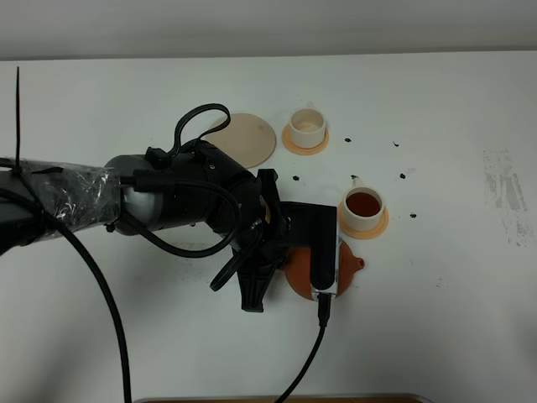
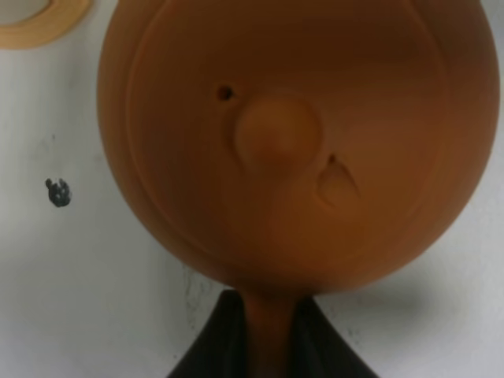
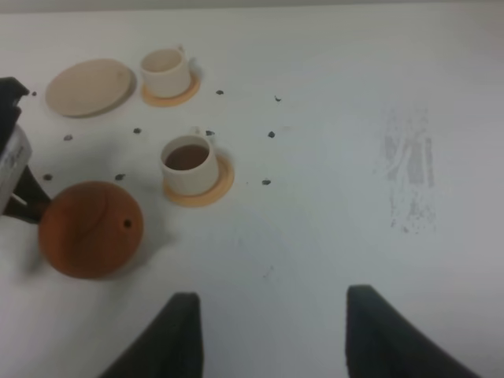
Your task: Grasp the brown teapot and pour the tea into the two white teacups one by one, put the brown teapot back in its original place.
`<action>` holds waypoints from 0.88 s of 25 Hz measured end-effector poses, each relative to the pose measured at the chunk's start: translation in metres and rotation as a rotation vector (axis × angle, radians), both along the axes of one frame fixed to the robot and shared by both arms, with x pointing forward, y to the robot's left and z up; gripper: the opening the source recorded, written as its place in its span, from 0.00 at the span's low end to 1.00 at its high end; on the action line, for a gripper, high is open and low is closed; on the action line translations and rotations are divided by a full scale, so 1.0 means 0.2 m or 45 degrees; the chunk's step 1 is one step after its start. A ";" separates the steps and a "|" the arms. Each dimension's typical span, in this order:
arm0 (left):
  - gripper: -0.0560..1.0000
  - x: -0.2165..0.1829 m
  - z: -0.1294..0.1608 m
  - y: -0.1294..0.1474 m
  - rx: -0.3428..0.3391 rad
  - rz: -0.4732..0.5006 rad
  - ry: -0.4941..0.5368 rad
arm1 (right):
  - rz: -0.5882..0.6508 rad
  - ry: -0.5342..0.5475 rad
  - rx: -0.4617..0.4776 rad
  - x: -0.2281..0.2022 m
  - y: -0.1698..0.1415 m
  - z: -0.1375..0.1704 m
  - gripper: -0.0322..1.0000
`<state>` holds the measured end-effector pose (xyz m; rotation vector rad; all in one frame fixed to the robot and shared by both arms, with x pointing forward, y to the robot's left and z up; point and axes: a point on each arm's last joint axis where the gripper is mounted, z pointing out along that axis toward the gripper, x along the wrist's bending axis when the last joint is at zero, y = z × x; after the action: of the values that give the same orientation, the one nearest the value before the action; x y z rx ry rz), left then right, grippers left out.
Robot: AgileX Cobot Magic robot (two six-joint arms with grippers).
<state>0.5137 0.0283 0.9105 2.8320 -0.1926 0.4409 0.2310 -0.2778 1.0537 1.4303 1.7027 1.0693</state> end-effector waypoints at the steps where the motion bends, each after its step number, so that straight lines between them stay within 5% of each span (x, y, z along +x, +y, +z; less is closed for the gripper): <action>1: 0.17 0.00 0.01 0.00 -0.005 0.003 -0.004 | 0.000 0.000 0.000 0.00 0.00 0.00 0.46; 11: 0.17 0.13 0.39 0.05 -0.034 0.091 -0.262 | 0.000 0.000 0.000 0.00 0.00 0.00 0.46; 22: 0.17 0.54 0.53 0.29 -0.009 0.253 -0.513 | 0.001 0.000 0.001 0.00 0.00 0.00 0.46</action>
<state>0.6217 0.0863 1.0155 2.7343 0.0155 1.0512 0.2310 -0.2777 1.0537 1.4304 1.7029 1.0707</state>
